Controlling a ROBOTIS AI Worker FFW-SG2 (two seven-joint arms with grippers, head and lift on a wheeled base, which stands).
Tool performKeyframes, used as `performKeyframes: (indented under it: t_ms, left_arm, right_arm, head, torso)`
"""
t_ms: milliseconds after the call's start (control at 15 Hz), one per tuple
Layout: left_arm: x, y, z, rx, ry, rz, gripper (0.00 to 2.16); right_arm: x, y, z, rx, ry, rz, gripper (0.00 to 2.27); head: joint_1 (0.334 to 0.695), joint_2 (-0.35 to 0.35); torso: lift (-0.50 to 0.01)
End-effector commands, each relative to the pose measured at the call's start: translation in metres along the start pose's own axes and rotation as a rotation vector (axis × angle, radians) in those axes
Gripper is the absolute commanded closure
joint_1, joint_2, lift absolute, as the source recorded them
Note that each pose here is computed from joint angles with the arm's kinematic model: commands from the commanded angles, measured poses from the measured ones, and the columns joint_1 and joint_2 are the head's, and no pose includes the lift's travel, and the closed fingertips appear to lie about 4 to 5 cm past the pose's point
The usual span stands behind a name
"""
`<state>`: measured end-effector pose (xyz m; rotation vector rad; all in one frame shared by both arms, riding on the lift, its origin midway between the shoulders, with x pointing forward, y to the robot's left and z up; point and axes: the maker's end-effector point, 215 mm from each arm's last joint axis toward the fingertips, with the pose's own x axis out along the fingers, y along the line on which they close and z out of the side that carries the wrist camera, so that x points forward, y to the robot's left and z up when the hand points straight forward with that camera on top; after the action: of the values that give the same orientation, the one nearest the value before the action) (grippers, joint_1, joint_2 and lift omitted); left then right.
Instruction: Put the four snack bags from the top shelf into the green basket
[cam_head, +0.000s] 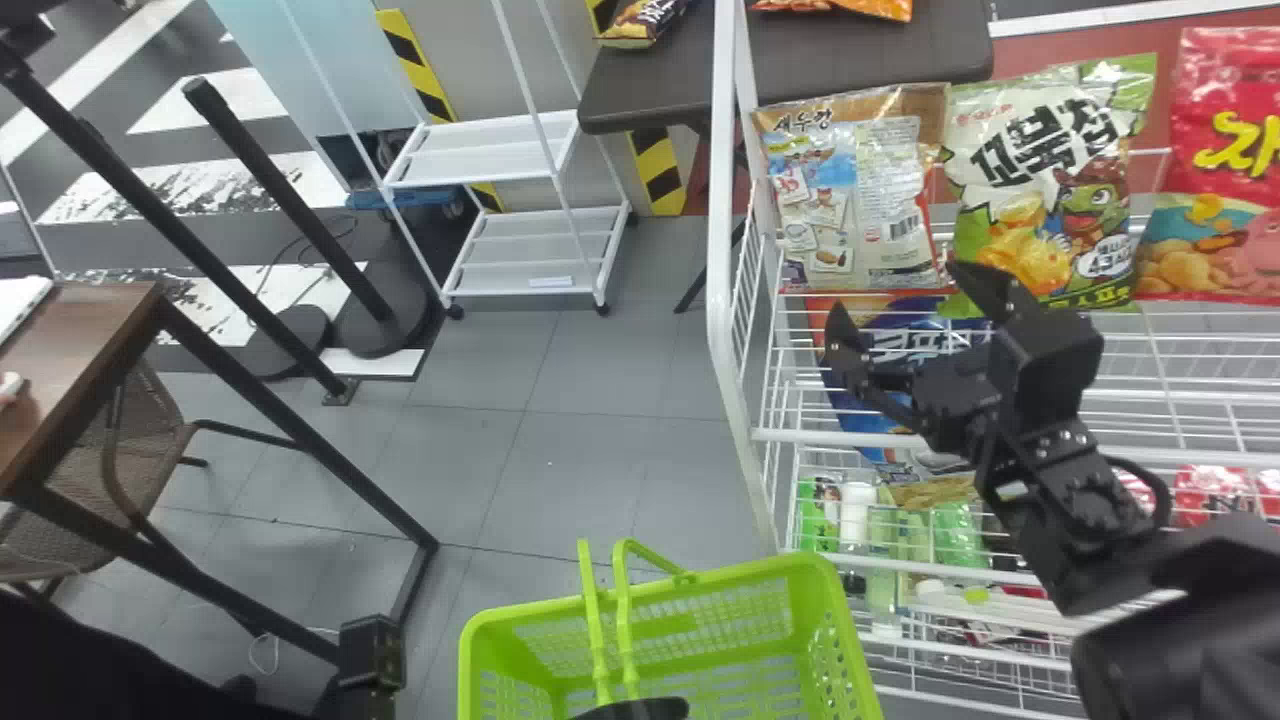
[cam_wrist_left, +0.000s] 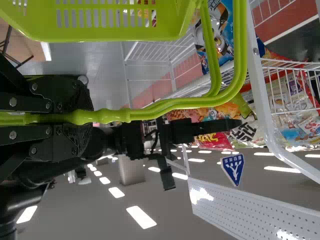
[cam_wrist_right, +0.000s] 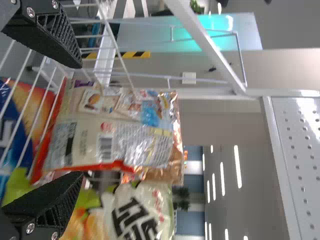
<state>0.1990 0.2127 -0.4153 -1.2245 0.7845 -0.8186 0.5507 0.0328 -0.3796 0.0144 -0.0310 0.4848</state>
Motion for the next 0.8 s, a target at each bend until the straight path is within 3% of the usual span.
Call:
performKeyframes:
  t_ms: [0,200,467,600,733]
  left_arm:
    - [0.006,-0.004,-0.003,-0.004,0.009,-0.022,1.89]
    - [0.014,-0.005,-0.003,0.002,0.025,-0.030,1.89]
    - [0.023,-0.004,-0.002,0.007,0.045,-0.032,1.89]
    - [0.026,-0.004,-0.002,0.010,0.051,-0.034,1.89]
    - [0.027,-0.003,-0.002,0.008,0.052,-0.033,1.89]
  right_arm:
    - [0.025,-0.005,-0.001,-0.002,0.009,0.002,0.03]
    - [0.040,-0.030,-0.008,0.001,0.029,-0.024,0.03]
    - [0.054,-0.055,-0.013,-0.002,0.056,-0.044,0.07]
    - [0.060,-0.057,-0.019,0.001,0.079,0.005,0.32]
    - [0.063,-0.053,-0.018,0.015,0.081,0.052,0.79]
  head:
    - [0.695,0.350]
    - [0.695,0.349]
    - [0.695,0.297]
    - [0.695,0.280]
    - [0.695,0.272]
  torso:
    - [0.000]
    - [0.000]
    - [0.000]
    - [0.000]
    - [0.000]
